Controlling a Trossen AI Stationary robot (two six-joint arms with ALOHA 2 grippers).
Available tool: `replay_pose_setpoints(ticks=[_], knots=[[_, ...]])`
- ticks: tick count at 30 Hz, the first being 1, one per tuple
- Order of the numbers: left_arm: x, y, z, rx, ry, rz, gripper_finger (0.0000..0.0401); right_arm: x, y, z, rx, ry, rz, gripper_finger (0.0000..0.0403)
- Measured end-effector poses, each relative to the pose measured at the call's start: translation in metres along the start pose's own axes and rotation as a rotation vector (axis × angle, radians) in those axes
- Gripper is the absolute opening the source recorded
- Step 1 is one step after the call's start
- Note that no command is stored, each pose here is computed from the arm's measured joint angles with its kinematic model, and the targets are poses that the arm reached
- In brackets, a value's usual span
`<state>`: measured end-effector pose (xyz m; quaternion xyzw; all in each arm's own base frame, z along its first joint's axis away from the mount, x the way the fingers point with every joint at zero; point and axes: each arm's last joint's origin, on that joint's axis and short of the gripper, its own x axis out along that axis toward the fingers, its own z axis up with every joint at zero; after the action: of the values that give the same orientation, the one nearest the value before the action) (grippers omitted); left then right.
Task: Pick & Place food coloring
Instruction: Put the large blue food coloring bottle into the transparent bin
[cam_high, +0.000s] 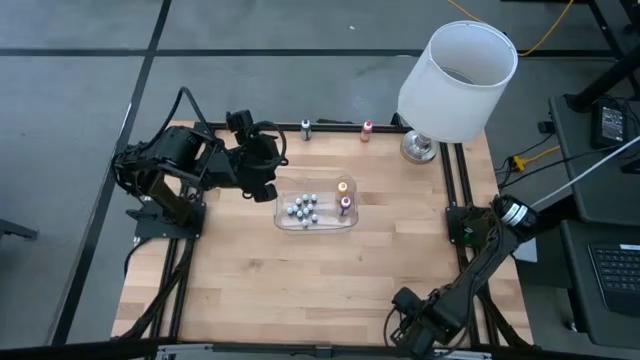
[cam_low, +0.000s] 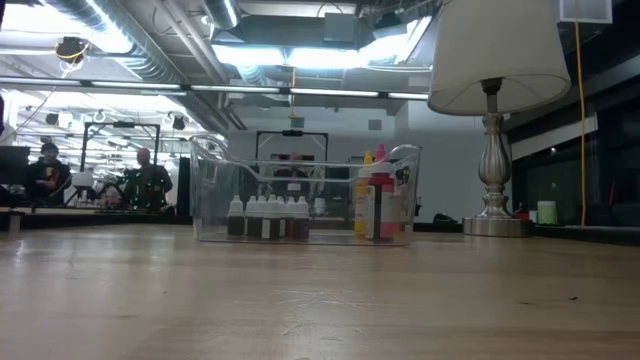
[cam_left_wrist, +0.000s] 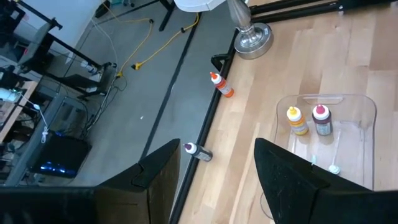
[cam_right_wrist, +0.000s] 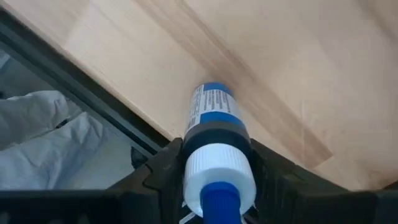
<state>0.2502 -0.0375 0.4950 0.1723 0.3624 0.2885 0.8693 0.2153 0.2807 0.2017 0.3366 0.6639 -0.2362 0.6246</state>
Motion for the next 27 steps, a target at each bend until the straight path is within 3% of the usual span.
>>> replay_pose_setpoints(ticks=[9, 20, 27], knots=[[0.0, 0.0, 0.0, 0.038, -0.001, 0.016, 0.02, -0.044, 0.003, 0.04, -0.204, -0.012, -0.124, 0.0152], [0.0, 0.0, 0.0, 0.03, -0.001, 0.012, 0.02, -0.103, 0.014, 0.125, -0.57, -0.181, -0.045, 0.0156], [0.0, 0.0, 0.0, 0.008, 0.001, -0.007, 0.02, -0.124, 0.001, 0.184, -0.711, -0.224, -0.043, 0.0158]])
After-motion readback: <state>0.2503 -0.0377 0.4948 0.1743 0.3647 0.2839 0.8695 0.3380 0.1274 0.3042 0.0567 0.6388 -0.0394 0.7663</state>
